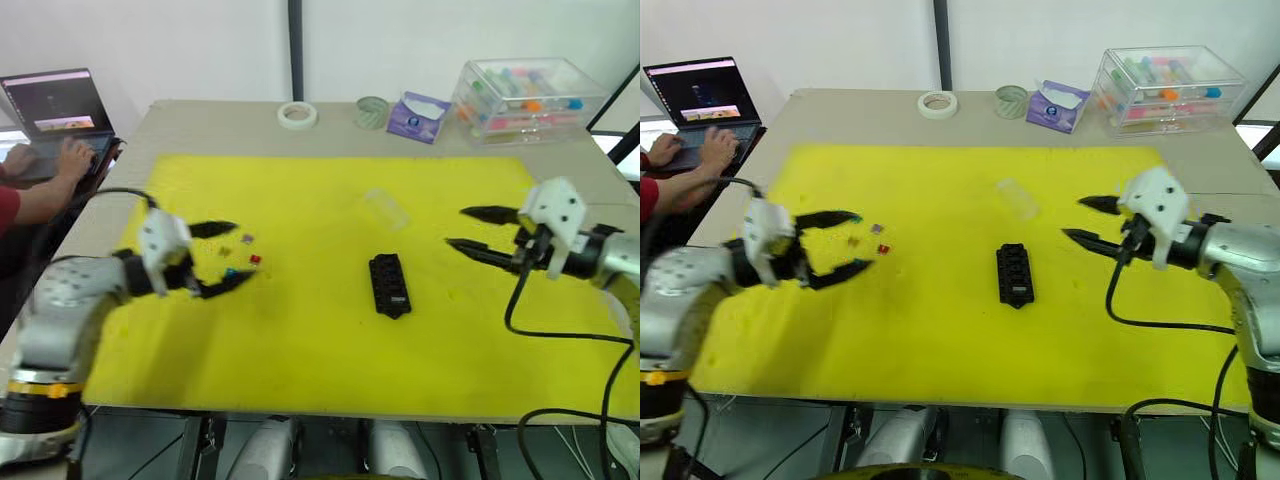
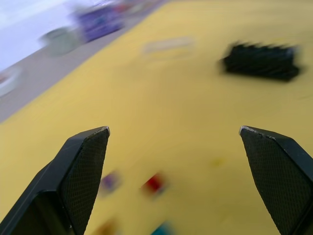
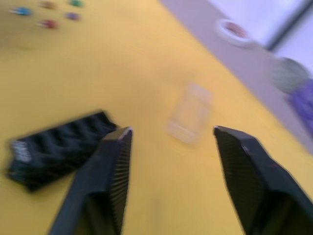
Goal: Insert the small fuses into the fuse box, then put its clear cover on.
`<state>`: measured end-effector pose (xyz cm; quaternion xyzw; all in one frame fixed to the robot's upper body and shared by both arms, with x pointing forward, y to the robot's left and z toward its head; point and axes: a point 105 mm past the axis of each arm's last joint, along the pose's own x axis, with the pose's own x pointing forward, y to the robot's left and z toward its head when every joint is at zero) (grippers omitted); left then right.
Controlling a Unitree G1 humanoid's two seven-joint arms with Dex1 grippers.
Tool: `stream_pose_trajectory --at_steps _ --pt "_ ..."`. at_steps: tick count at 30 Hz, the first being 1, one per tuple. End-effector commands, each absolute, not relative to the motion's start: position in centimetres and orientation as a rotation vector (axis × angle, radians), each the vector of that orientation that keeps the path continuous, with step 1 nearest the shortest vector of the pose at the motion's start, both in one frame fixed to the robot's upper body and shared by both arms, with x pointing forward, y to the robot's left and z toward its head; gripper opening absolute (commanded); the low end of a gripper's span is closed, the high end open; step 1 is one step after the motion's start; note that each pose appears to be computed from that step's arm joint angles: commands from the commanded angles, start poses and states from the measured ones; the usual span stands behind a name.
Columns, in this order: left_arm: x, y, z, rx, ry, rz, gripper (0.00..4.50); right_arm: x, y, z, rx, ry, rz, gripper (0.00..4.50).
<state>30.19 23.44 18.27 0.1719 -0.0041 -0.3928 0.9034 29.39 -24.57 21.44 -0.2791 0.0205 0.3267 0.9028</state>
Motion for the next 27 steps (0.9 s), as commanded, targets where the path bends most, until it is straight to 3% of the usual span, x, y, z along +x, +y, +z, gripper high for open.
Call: stream_pose_trajectory --at_steps 1,2,7,23,27 --pt "31.1 28.9 19.1 0.328 -0.013 -0.593 4.5 29.2 -26.5 21.9 -0.591 -0.014 0.587 4.21" --pt "31.2 29.8 18.9 0.329 -0.005 -0.557 4.5 29.2 -26.8 21.7 -0.585 -0.015 0.572 4.49" --pt "32.0 34.1 17.2 0.307 0.047 -0.362 4.5 29.4 -29.2 19.9 -0.571 0.003 0.477 4.49" --pt "34.0 35.2 17.0 0.392 0.099 -0.221 4.5 29.7 -29.0 20.7 -0.507 -0.03 0.462 4.49" --pt "33.1 33.5 19.2 0.109 0.054 -0.397 4.5 30.9 -24.3 22.4 -0.458 -0.084 0.625 4.49"
